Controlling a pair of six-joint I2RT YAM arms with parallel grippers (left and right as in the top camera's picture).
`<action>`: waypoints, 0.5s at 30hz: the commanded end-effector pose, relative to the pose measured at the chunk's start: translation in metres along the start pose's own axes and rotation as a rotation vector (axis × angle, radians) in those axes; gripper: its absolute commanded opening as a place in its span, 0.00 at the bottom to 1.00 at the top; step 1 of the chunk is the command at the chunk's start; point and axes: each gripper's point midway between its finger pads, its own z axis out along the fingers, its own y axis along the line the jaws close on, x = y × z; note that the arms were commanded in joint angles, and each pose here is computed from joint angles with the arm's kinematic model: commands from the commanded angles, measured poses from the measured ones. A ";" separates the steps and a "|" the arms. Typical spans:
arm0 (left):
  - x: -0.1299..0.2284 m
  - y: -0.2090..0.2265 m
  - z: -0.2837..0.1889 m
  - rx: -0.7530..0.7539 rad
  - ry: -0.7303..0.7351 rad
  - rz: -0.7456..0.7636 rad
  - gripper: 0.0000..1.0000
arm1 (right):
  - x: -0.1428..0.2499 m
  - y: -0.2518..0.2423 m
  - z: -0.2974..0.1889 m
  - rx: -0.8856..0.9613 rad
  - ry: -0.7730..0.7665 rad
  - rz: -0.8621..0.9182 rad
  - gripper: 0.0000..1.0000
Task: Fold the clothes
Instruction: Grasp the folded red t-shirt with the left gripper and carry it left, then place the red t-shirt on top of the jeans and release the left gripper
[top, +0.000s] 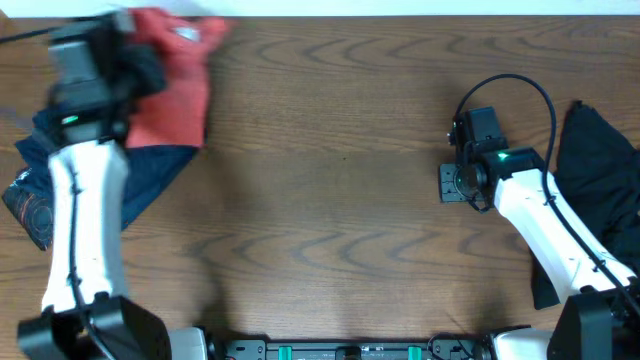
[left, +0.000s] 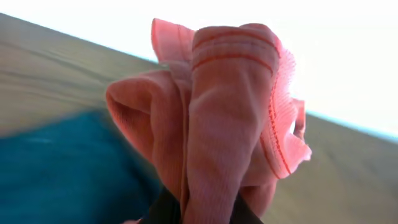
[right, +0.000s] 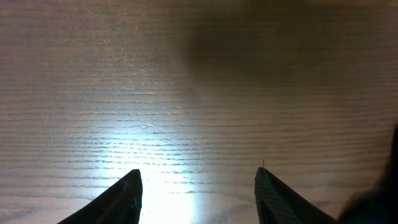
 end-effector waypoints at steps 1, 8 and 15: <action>-0.016 0.041 -0.008 -0.082 -0.047 -0.078 0.06 | -0.007 -0.006 -0.008 0.016 -0.028 0.026 0.57; -0.013 0.106 -0.007 -0.193 -0.039 -0.153 0.06 | -0.007 -0.006 -0.008 0.016 -0.029 0.027 0.57; 0.004 0.140 0.008 -0.245 0.006 -0.198 0.06 | -0.005 -0.006 -0.008 0.017 -0.020 0.027 0.57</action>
